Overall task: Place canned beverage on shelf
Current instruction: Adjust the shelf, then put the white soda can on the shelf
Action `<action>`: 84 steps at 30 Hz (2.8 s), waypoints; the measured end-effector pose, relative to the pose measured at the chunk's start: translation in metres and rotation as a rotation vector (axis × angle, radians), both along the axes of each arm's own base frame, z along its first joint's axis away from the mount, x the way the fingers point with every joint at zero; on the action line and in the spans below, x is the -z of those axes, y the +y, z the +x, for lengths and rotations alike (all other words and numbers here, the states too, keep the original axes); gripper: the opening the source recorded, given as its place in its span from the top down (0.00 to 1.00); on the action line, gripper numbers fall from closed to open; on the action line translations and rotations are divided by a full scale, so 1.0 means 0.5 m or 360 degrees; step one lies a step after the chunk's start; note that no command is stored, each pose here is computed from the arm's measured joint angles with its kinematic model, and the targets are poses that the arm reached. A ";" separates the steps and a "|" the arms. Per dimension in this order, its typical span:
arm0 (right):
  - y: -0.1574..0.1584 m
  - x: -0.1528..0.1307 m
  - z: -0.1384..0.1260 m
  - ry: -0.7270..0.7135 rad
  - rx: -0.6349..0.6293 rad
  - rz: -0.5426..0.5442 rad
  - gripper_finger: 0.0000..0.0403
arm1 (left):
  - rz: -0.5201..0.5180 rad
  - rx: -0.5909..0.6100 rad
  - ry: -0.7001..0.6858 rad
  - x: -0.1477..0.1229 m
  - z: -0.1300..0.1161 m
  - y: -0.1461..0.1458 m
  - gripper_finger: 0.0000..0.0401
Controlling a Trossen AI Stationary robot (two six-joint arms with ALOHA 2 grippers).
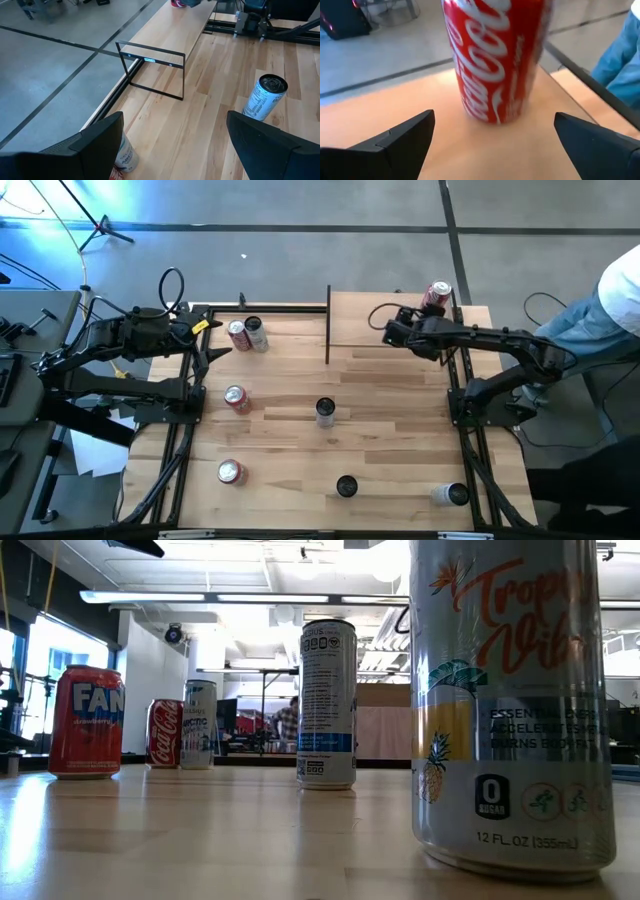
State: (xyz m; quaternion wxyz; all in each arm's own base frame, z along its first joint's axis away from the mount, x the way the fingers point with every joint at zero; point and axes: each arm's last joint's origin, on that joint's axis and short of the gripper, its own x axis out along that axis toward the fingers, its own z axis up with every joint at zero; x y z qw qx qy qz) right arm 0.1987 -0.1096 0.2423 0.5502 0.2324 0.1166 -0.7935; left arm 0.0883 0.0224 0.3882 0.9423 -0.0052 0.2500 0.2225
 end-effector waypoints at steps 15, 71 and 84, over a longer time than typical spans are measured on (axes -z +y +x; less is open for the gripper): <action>0.099 0.003 -0.009 0.0194 -0.0266 0.0463 0.01 | 0.0000 0.0000 0.0000 0.000 0.000 0.000 0.16; 0.319 -0.060 -0.062 -0.0511 -0.0862 0.1049 0.82 | 0.0000 0.0000 0.0000 0.000 0.000 0.000 0.16; 0.319 -0.060 -0.061 -0.0363 -0.1047 0.1052 0.93 | 0.0000 0.0000 0.0000 0.000 0.000 0.000 0.16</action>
